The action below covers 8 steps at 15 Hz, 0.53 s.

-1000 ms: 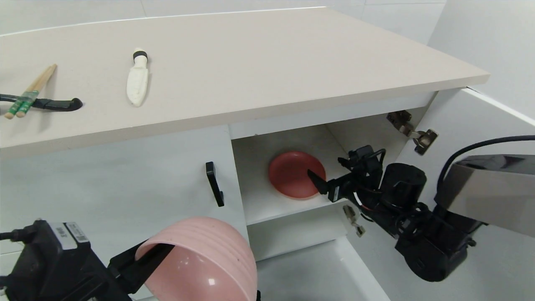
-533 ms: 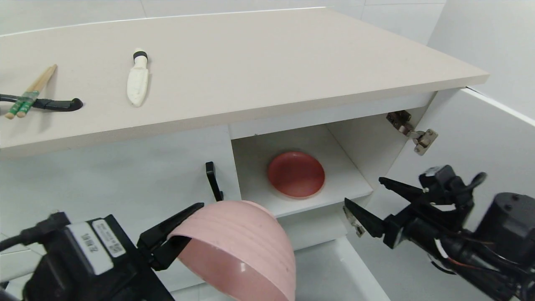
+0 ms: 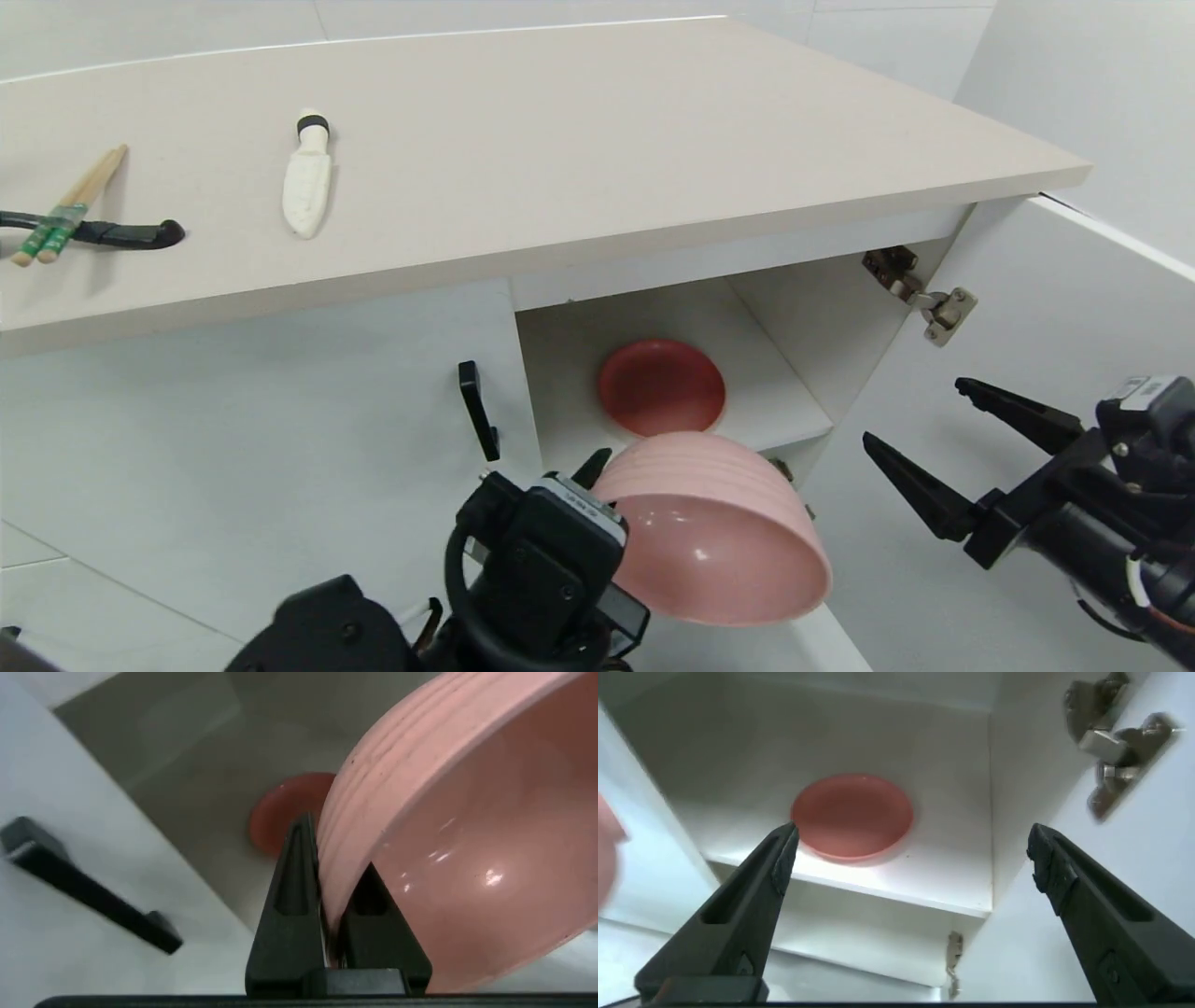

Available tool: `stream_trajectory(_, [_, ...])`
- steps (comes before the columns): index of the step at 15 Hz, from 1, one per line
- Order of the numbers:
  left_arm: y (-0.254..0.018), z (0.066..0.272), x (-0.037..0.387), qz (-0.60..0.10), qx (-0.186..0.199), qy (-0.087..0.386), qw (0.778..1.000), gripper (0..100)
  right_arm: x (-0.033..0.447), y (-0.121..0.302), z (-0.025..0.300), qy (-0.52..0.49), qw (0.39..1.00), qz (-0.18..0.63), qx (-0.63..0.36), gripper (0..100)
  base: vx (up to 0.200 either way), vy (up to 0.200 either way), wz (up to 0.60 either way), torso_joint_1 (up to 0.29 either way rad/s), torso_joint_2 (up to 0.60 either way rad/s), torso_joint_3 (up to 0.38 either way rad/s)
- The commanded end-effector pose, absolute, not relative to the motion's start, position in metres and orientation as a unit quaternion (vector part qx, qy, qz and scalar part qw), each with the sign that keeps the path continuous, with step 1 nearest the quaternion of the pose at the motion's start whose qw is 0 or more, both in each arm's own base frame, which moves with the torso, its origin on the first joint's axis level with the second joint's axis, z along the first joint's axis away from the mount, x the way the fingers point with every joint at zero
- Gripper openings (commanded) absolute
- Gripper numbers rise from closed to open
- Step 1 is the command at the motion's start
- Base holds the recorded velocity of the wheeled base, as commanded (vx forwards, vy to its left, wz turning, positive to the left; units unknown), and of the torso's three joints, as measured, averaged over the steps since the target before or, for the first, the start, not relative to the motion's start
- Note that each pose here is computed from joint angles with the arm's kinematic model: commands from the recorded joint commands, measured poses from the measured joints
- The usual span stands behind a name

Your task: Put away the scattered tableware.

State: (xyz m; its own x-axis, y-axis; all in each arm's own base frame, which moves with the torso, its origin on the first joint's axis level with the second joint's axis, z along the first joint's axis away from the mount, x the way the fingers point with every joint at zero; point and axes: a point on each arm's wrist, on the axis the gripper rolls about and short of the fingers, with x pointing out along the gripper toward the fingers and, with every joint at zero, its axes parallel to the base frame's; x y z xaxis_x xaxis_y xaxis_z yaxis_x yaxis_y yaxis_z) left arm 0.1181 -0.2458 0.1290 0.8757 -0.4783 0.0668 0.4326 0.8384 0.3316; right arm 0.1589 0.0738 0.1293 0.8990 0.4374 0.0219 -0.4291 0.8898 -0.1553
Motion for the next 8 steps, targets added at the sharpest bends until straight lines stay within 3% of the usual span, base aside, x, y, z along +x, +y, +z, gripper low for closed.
stream_trajectory(1, [-0.273,0.124,0.137,-0.183,0.133,-0.068,0.972,0,0.157,0.073,0.132,-0.035,0.972,0.222,-0.074,100,0.000,0.000,0.00,0.000,0.00,0.000])
stream_trajectory(4, [-0.292,0.103,0.154,-0.133,0.143,-0.047,0.980,0,0.150,0.078,0.137,-0.053,0.966,0.244,-0.070,100,0.000,0.000,0.00,0.000,0.00,0.000])
stream_trajectory(8, [-0.318,0.120,0.169,-0.086,0.064,-0.068,0.992,0,0.142,0.083,0.142,-0.069,0.960,0.265,-0.065,100,0.000,0.000,0.00,0.000,0.00,0.000])
